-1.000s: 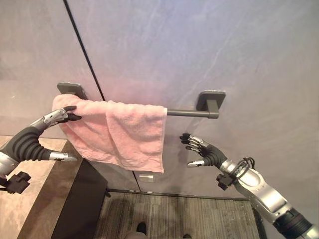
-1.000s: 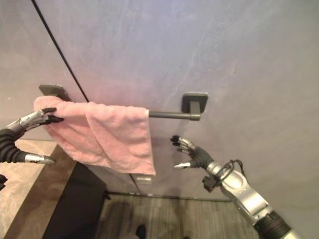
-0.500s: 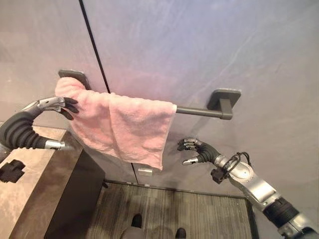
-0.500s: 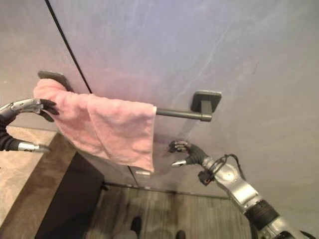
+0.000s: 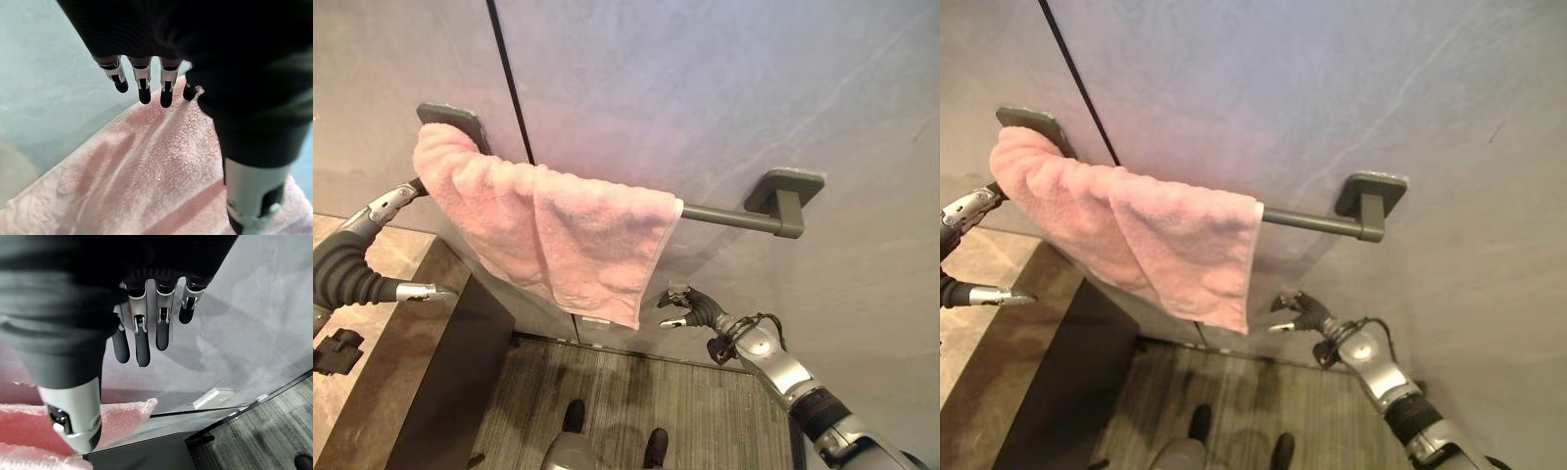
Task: Put brush and paste in cup on sink, flatten towel.
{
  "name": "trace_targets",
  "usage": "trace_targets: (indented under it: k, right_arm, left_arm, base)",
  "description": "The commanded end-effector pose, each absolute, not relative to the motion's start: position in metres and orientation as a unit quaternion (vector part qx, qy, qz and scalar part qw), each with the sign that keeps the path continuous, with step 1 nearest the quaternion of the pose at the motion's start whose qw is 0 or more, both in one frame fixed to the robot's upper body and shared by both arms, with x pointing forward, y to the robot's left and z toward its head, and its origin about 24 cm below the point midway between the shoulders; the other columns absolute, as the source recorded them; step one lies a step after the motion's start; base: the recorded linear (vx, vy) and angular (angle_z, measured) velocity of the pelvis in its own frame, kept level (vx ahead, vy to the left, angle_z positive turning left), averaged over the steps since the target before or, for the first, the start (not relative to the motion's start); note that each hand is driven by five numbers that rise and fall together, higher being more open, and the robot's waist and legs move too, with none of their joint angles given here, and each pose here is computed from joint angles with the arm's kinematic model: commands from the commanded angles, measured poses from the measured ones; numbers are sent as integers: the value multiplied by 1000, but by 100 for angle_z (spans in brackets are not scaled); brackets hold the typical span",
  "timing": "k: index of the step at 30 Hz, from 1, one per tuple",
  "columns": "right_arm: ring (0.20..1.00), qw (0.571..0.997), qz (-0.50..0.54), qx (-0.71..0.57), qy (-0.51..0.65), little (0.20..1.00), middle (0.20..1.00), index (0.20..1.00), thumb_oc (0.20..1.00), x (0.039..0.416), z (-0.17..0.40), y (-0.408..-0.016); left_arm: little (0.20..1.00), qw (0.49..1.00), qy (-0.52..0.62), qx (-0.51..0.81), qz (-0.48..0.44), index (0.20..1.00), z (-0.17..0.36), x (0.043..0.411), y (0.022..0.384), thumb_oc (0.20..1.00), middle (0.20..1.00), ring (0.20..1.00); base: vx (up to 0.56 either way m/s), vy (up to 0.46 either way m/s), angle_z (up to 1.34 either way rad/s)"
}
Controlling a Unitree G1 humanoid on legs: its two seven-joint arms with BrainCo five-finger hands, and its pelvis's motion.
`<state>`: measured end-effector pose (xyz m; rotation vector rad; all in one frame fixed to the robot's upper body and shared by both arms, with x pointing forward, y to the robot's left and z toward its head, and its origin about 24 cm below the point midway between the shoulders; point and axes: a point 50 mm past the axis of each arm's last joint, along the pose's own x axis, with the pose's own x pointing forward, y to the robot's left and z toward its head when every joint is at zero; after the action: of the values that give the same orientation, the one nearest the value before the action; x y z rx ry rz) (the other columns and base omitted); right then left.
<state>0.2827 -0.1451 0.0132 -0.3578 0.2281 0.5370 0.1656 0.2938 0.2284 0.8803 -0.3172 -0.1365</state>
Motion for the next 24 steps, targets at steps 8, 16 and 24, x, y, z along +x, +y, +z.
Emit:
trace_targets:
  k: [8, 16, 24]
  right_arm:
    - [1000, 947, 264, -152, -97, 1000, 1000, 1000, 1000, 317, 109, -107]
    - [1000, 950, 257, -124, -125, 1000, 1000, 1000, 1000, 316, 119, -98]
    - [1000, 940, 295, -92, -145, 1000, 1000, 1000, 1000, 314, 126, -56]
  left_arm:
    - [1000, 911, -113, 391, -69, 1000, 186, 166, 291, 1000, 1000, 1000]
    - [1000, 907, -40, 418, -41, 1000, 149, 164, 305, 1000, 1000, 1000]
    - [1000, 891, 4, 448, 72, 1000, 108, 199, 337, 1000, 1000, 1000]
  base:
    - [0, 0, 0]
    - [0, 0, 0]
    - [-6, 6, 10]
